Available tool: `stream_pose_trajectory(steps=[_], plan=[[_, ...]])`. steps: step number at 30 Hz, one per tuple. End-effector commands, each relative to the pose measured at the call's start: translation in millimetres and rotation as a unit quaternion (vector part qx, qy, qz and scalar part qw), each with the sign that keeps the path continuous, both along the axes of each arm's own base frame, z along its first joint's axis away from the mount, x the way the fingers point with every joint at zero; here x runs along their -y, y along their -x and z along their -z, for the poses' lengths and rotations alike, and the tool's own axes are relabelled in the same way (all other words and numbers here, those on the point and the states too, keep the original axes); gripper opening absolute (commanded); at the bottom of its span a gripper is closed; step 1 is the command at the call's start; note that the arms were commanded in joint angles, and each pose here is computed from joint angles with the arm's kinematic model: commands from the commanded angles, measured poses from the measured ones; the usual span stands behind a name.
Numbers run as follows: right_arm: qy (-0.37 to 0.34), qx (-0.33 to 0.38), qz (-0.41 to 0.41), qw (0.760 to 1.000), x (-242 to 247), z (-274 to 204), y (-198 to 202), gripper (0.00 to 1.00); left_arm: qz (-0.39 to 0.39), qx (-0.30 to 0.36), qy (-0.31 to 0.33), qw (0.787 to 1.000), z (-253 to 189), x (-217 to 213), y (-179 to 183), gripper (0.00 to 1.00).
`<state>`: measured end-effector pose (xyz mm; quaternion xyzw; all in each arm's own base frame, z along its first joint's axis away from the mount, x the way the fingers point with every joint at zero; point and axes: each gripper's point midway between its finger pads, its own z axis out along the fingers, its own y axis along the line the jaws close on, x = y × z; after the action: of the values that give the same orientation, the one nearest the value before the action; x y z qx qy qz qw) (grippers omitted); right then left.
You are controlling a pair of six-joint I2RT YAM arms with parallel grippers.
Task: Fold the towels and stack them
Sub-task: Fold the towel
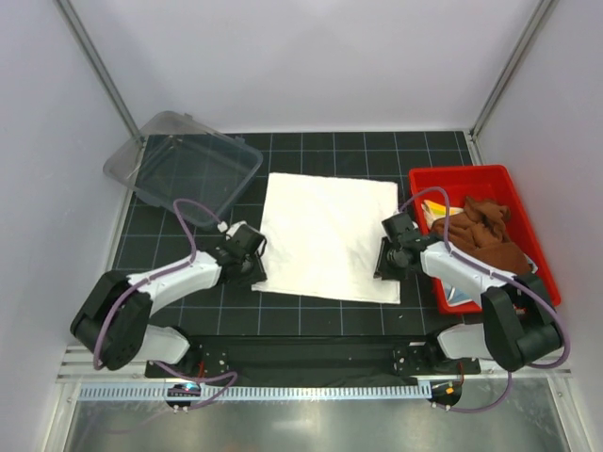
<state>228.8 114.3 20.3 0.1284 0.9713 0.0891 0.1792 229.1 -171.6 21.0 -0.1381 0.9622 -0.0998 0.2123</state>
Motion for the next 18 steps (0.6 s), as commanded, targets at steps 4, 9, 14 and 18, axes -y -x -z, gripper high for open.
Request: stream_pose_trajectory(steps=[4,9,14,18], plan=[[-0.053,0.051,-0.056,0.996,-26,-61,-15,0.41,-0.003,0.005,0.021,1.0,-38,-10,34,0.43],[-0.032,0.098,-0.156,0.982,-46,-123,-91,0.43,0.091,0.21,0.025,0.973,-179,25,-55,0.59],[-0.051,0.119,-0.24,0.962,-40,-147,-156,0.43,0.235,0.267,-0.076,0.932,-214,37,-139,0.61],[-0.053,0.115,-0.264,0.956,-18,-147,-204,0.43,0.304,0.266,-0.055,0.913,-209,43,-190,0.6]])
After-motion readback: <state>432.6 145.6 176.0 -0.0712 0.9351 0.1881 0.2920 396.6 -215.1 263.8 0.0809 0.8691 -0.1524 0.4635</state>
